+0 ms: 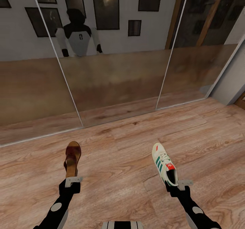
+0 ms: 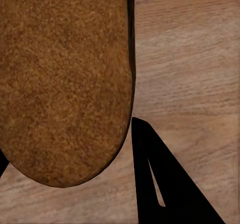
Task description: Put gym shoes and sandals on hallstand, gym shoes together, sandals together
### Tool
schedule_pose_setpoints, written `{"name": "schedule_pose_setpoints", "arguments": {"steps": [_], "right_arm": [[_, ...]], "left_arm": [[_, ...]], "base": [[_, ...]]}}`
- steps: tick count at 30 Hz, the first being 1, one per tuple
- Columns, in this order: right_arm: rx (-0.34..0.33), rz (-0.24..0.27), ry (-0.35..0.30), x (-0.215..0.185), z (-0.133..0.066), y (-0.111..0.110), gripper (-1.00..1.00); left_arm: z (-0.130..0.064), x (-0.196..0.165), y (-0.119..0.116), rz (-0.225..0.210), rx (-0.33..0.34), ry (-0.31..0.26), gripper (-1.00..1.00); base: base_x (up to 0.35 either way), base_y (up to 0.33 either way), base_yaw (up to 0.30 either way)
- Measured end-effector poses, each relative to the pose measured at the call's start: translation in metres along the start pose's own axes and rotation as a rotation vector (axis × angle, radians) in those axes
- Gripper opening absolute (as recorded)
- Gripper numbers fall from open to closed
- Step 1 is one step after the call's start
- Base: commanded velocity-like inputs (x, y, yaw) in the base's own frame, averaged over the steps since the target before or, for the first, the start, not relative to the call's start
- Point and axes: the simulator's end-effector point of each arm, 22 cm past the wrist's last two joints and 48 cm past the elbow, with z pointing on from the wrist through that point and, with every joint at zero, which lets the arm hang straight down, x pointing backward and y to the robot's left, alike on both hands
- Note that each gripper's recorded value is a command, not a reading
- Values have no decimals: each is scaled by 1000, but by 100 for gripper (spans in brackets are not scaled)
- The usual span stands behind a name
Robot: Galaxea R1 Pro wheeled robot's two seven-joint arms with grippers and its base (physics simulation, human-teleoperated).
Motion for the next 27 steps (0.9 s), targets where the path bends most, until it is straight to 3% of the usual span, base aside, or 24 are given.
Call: {"name": "schedule_pose_setpoints", "arguments": {"steps": [2,8,20,27], "right_arm": [[-11,1,39,15,-8,3,-100],[-5,5,60,15,-19,-1,-100],[-4,5,49,10,-22,-2,-100],[-4,6,40,6,-23,-1,-100]], "left_arm": [[-2,-4,-2,-3,3,1,-100],[-9,-15,-2,-8,2,-1,-100],[-12,-14,-7,-10,9,3,-100],[-20,3,-1,-5,2,30,-100]], "base": [[0,0,0],[0,0,0],[0,0,6],[0,0,160]]}}
